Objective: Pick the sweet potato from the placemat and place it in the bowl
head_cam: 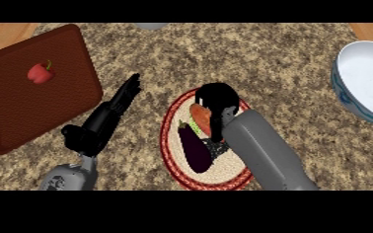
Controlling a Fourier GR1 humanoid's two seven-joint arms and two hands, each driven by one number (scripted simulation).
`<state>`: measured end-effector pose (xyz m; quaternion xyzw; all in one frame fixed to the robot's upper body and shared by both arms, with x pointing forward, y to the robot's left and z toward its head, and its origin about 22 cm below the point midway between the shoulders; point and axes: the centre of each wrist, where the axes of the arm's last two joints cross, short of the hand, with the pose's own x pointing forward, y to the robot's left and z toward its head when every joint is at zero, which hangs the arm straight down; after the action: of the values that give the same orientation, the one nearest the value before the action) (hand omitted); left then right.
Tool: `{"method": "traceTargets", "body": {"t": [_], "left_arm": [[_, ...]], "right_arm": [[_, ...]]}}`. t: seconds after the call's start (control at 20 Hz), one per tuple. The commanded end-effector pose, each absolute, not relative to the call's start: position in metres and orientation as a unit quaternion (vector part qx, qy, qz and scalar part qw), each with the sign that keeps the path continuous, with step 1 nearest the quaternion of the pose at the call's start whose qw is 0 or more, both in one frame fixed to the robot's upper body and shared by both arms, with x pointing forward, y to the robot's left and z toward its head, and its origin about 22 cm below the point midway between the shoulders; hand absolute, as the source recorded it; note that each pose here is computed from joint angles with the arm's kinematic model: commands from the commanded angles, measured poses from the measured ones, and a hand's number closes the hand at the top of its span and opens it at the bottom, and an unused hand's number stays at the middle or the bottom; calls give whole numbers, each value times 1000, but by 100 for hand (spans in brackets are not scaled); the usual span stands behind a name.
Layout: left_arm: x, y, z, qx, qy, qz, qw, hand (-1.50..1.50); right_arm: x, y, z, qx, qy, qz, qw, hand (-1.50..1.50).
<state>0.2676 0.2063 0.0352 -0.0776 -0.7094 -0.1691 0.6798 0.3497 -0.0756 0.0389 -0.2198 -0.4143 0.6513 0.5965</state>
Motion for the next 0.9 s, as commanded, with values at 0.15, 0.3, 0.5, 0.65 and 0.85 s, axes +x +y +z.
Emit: {"method": "traceTargets", "body": {"t": [0.15, 0.3, 0.5, 0.65, 0.85], "left_arm": [[265, 205, 37, -77, -711, -162, 680, 0], [265, 200, 37, -80, -711, -165, 679, 0], [280, 205, 51, -74, -705, -180, 681, 0], [271, 202, 43, -85, -709, -176, 677, 0], [279, 203, 43, -78, -709, -170, 680, 0]], "right_arm": [[391, -165, 48, -361, -355, 464, 727, 150], [413, -214, 78, -421, -315, 345, 777, 150], [429, -216, 92, -477, -293, 314, 767, 150], [426, -238, 78, -561, -253, 292, 732, 150], [438, -203, 124, -624, -301, 229, 684, 150]]}}
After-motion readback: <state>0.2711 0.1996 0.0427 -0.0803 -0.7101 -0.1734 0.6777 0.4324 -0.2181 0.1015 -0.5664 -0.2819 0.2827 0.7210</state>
